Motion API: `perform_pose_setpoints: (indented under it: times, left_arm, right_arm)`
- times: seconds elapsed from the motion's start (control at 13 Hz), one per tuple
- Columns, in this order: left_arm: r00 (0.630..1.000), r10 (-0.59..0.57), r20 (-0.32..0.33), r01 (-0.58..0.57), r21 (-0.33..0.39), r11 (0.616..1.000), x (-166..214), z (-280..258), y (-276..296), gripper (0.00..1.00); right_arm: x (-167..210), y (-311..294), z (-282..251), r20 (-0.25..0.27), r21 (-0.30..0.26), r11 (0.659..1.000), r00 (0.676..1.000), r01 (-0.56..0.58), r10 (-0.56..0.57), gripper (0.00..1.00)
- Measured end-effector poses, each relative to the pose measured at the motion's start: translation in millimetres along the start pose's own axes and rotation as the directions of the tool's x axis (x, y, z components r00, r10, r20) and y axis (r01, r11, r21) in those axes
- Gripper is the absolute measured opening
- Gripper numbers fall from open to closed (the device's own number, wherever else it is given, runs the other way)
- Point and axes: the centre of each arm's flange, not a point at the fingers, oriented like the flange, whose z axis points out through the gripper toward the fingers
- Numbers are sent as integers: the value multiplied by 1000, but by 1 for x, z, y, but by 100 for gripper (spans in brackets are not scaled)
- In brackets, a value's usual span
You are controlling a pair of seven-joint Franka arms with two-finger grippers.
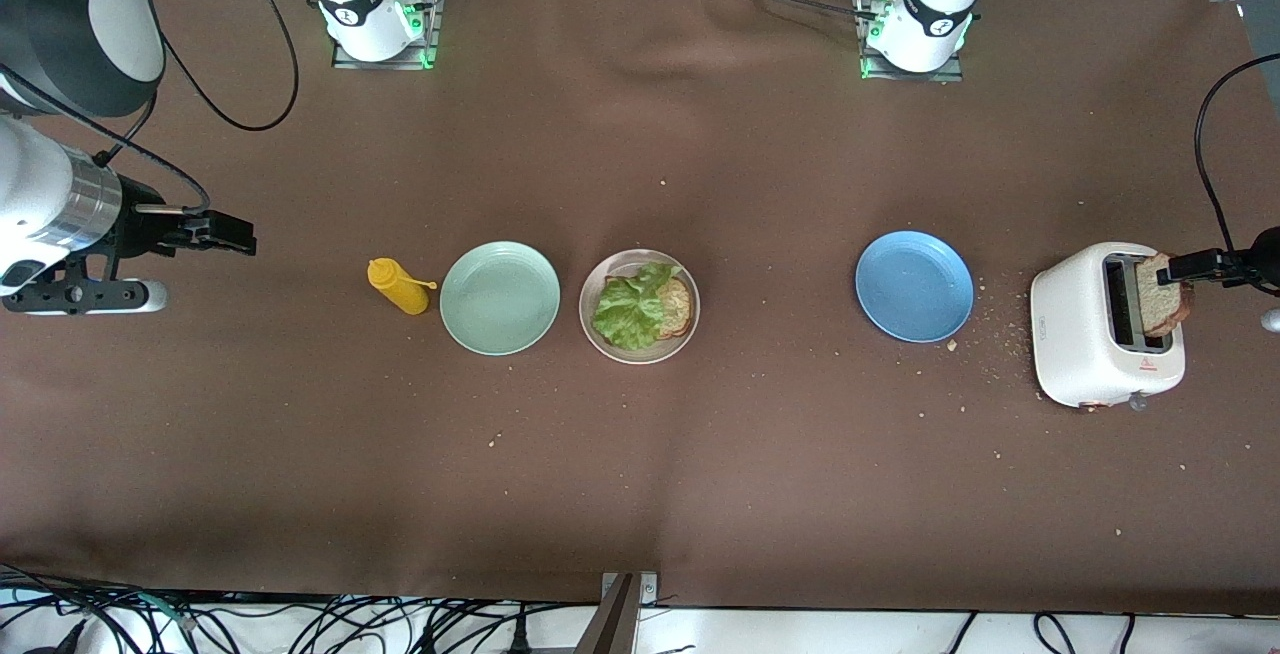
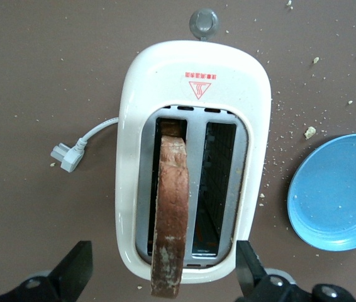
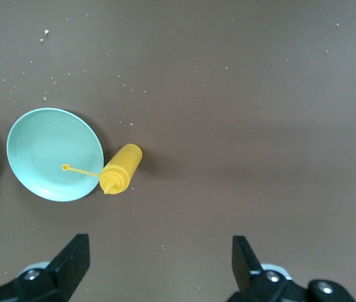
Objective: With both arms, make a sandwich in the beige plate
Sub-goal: 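Grasp the second bread slice in the toaster with the left gripper and lift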
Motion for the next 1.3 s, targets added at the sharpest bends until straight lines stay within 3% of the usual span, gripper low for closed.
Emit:
perform_pose_setpoints:
  times: [0.15, 0.38, 0.69, 1.07, 1.3]
  left_arm:
    - [1000, -1, 1, 1, 1, 1000, 3, 9, -2, 95]
    - [995, -99, -5, 99, -3, 995, -1, 12, -18, 51]
    - [989, -147, 6, 147, -24, 989, -5, 12, -21, 12]
    - [989, -137, 56, 140, -42, 989, -5, 9, -10, 10]
    - [993, -112, 44, 114, -44, 993, 3, -18, 2, 8]
  right_arm:
    - [-24, 14, -16, -41, 7, 1000, 999, -14, 15, 100]
    - [-66, 20, -55, -100, -29, 999, 995, -13, 10, 100]
    - [-66, 13, -39, -71, -59, 998, 997, 4, -8, 100]
    - [-59, 14, -31, -63, -62, 998, 998, 5, -9, 100]
    - [-59, 14, -34, -66, -62, 998, 998, 5, -9, 100]
